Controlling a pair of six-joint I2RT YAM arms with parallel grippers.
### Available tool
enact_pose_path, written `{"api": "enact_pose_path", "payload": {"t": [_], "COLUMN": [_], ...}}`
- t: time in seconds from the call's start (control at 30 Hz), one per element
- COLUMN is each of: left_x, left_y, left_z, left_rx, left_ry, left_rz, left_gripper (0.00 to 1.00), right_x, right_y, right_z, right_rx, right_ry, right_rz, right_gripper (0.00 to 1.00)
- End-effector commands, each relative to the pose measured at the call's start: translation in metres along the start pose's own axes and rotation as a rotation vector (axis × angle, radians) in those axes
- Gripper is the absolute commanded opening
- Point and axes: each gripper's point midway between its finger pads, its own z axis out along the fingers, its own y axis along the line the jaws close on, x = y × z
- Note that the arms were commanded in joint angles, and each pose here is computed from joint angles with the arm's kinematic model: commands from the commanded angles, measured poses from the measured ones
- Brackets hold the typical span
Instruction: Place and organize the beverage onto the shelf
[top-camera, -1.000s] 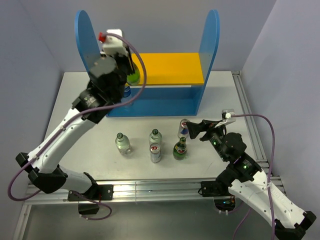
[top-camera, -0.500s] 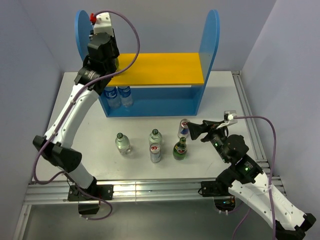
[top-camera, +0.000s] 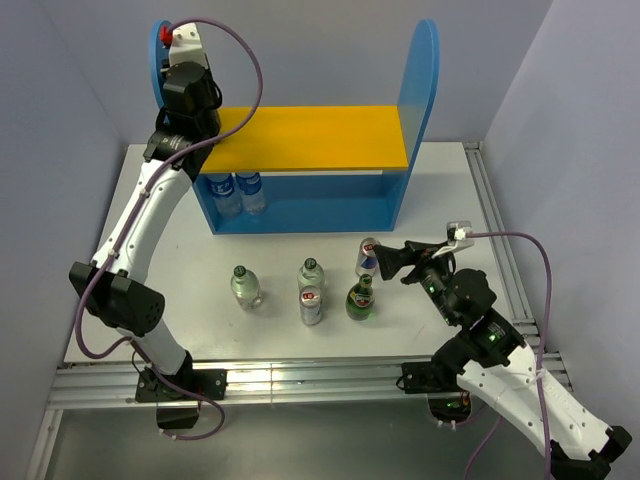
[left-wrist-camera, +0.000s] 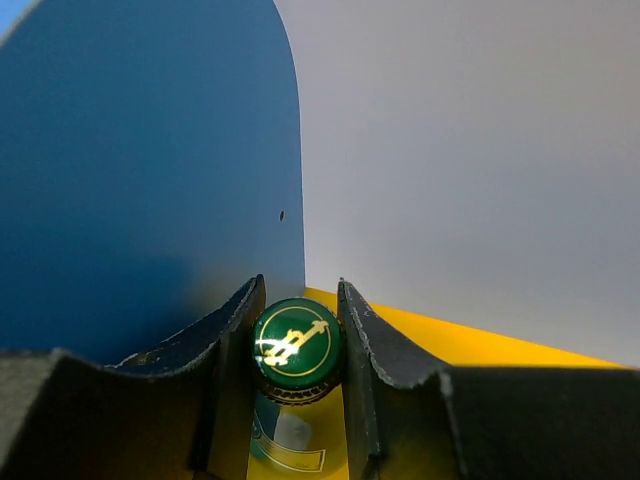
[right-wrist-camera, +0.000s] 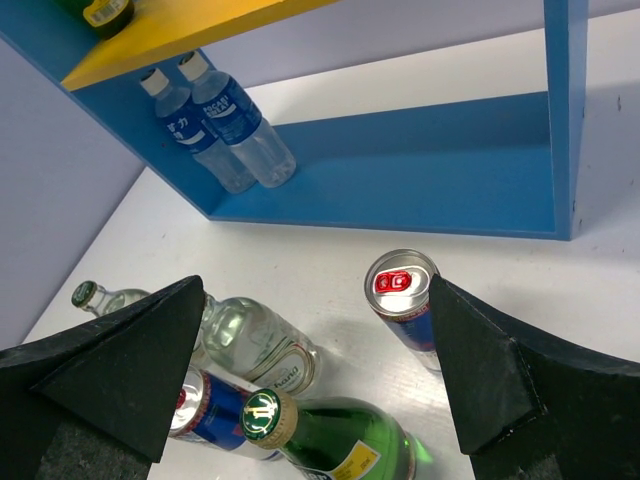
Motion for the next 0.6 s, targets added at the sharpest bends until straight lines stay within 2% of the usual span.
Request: {"api": "enact_pose_path", "payload": {"t": [0.0, 0.07, 0.1, 0.17, 0.2, 0.3, 0.57], "left_x": [-0.053, -0.052, -0.051, -0.050, -0.052, -0.050, -0.065], "left_y": [0.015, 0.015, 0.014, 0.014, 0.015, 0.015, 0.020], "left_z": [-0.013, -0.013, -0.012, -0.010, -0.010, -0.009, -0.021], "left_rx": [-0.012, -0.013, -0.012, -0.016, -0.025, -0.031, -0.020], "left_ry": [-0.152, -0.148, -0.147, -0.138, -0.143, -0.138, -0.143], "left_rz": [-0.116, -0.122, -0.120, -0.119, -0.123, -0.124, -0.158], "left_gripper": [0.05, 0.23, 0.41, 0.61, 0.75, 0.92, 0.98], "right_x": [-0.004, -0.003, -0.003, -0.003, -0.003, -0.004, -0.002], "right_y": [0.004, 0.005, 0.005, 0.004, 0.005, 0.004, 0.004], "right_z": [0.003, 0.004, 0.004, 0.004, 0.004, 0.003, 0.005], "right_rx": [-0.012, -0.016, -0.014, -0.013, -0.014, -0.013, -0.012], "right_ry": [-0.020, -0.017, -0.017, -0.017, -0.017, -0.021, -0.013], "right_rz": [0.011, 0.011, 0.012, 0.012, 0.012, 0.013, 0.011], "right_gripper": [1.00, 1.00, 1.00, 1.00, 1.00, 1.00, 1.00]}}
